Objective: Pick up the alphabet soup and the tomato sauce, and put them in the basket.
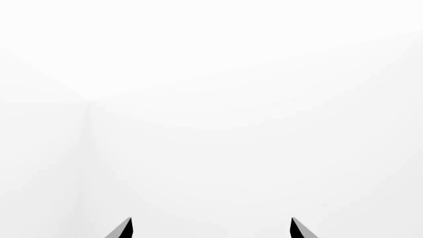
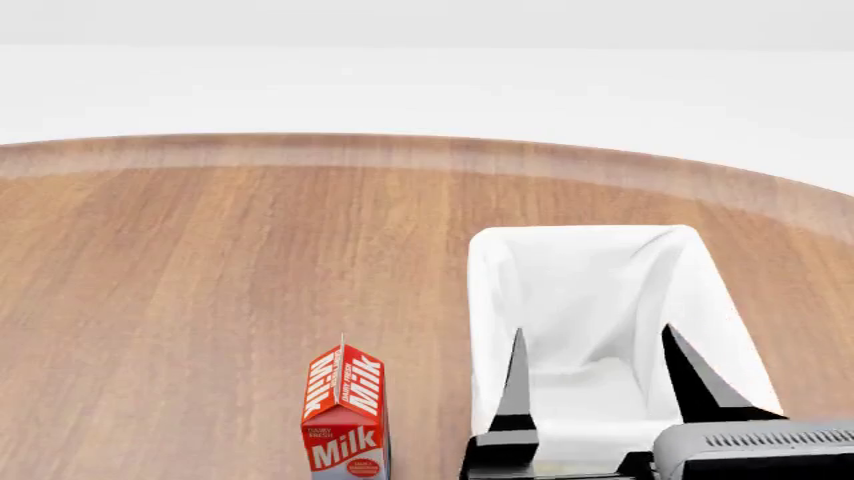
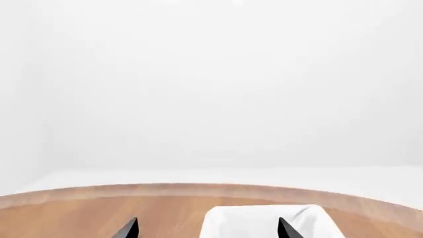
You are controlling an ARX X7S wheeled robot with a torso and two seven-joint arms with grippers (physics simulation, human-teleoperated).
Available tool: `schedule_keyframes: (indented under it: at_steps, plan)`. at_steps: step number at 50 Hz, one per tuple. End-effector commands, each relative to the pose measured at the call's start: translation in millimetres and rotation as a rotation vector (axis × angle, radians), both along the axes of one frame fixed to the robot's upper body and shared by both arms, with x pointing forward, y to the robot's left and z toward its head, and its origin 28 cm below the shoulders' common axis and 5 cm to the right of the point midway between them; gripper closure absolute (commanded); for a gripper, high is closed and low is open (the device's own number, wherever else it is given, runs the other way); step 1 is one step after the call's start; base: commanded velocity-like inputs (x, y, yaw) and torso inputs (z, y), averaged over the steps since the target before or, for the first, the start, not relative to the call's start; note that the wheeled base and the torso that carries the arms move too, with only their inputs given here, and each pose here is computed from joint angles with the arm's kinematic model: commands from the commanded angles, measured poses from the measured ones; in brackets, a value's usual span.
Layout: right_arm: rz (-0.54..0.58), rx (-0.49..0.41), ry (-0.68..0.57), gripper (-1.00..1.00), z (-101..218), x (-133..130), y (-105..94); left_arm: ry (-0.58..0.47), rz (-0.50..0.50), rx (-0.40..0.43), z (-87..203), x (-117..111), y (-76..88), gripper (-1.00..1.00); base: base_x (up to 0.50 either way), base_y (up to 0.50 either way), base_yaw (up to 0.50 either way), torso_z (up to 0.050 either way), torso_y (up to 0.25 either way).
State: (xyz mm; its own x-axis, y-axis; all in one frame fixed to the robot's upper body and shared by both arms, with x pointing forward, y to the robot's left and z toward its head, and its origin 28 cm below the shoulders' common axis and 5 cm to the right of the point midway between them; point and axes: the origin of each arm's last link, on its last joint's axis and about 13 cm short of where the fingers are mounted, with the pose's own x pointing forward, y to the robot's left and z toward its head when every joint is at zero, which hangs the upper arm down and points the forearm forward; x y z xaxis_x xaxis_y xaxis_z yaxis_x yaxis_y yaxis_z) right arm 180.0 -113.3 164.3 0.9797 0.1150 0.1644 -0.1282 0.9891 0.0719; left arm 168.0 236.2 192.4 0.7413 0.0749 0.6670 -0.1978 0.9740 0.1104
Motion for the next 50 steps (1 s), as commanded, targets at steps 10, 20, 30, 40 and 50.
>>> schedule_keyframes:
  at_steps: [10,20,30,40,50]
  plan:
    - [0.101,-0.21,0.426,-1.0,-11,-56,-10.3,0.0,0.011,0.005,4,-4,0.2,-1.0,0.0,0.0,0.0,0.0,0.0]
    - [0.113,-0.275,0.567,-1.0,-34,-84,-8.0,-0.002,0.016,0.01,6,-6,0.7,-1.0,0.0,0.0,0.0,0.0,0.0]
    - [0.116,-0.3,0.774,-1.0,-66,-103,-8.3,-0.002,0.018,0.013,6,-6,0.5,-1.0,0.0,0.0,0.0,0.0,0.0]
    - [0.084,-0.275,0.938,-1.0,-101,-114,-14.0,-0.003,0.015,0.011,5,-7,-0.7,-1.0,0.0,0.0,0.0,0.0,0.0]
    - [0.077,-0.307,0.991,-1.0,-108,-121,-14.4,0.0,0.01,0.009,2,-5,-0.7,-1.0,0.0,0.0,0.0,0.0,0.0]
